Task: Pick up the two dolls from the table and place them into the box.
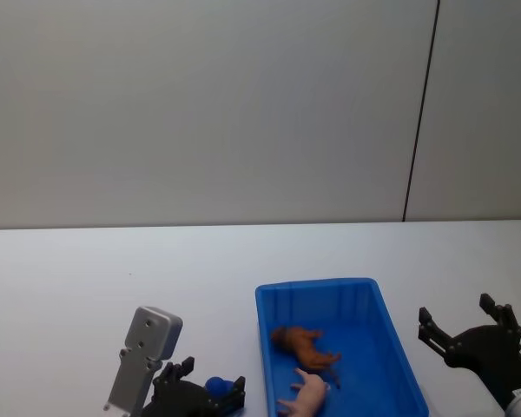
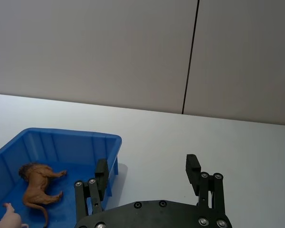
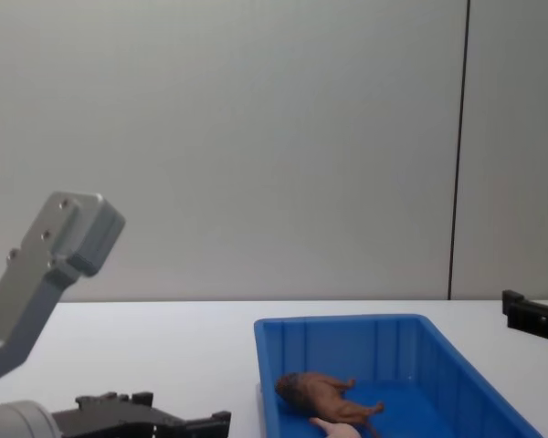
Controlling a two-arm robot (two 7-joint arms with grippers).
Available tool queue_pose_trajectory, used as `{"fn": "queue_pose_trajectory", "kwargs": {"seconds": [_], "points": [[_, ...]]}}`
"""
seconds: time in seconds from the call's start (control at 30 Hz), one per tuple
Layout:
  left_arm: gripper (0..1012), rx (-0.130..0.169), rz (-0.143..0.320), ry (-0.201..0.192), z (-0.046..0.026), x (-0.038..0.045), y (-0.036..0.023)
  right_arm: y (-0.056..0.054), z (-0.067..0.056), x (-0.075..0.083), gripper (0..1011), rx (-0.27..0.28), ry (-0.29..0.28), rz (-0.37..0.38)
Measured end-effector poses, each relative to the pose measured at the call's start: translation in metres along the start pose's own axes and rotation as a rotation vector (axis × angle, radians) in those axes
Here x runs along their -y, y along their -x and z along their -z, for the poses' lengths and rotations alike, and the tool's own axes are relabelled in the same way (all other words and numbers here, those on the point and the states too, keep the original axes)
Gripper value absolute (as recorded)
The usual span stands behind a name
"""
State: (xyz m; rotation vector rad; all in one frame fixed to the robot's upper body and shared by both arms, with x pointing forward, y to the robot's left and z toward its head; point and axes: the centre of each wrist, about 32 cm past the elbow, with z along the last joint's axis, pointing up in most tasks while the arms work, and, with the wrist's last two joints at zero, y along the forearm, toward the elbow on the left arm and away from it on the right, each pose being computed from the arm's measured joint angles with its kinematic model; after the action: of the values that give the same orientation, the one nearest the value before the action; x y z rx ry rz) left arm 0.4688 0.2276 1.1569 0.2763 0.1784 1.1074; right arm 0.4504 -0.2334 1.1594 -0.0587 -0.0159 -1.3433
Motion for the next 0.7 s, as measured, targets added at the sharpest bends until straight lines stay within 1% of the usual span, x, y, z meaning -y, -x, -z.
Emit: {"fn": "queue_pose_trajectory", "kwargs": {"seconds": [0.1,0.13,0.27,0.3,0.33,0.4,0.47,0.53,0.63,0.7], "points": [[921,0.001,0.005,-0.013,0.0040,0.0028,-0.0007,0.000,0.000,0.000,1001,0.000,0.000,0.000],[884,0.002,0.006,-0.016,0.0048,0.0032,-0.0010,0.000,0.000,0.000,1001,0.000,0.000,0.000],[800,0.003,0.010,-0.024,0.0076,0.0051,-0.0015,0.000,0.000,0.000,1001,0.000,0.000,0.000],[732,0.005,0.012,-0.027,0.0086,0.0059,-0.0018,0.000,0.000,0.000,1001,0.000,0.000,0.000],[732,0.006,0.013,-0.029,0.0097,0.0065,-0.0020,0.000,0.000,0.000,1001,0.000,0.000,0.000],[650,0.006,0.014,-0.031,0.0108,0.0072,-0.0021,0.000,0.000,0.000,1001,0.000,0.000,0.000],[607,0.008,0.014,-0.032,0.0117,0.0077,-0.0024,0.000,0.000,0.000,1001,0.000,0.000,0.000],[504,0.010,0.015,-0.032,0.0131,0.0084,-0.0026,0.000,0.000,0.000,1001,0.000,0.000,0.000],[445,0.012,0.014,-0.030,0.0138,0.0087,-0.0028,0.000,0.000,0.000,1001,0.000,0.000,0.000],[360,0.013,0.014,-0.027,0.0140,0.0087,-0.0028,0.000,0.000,0.000,1001,0.000,0.000,0.000]]}}
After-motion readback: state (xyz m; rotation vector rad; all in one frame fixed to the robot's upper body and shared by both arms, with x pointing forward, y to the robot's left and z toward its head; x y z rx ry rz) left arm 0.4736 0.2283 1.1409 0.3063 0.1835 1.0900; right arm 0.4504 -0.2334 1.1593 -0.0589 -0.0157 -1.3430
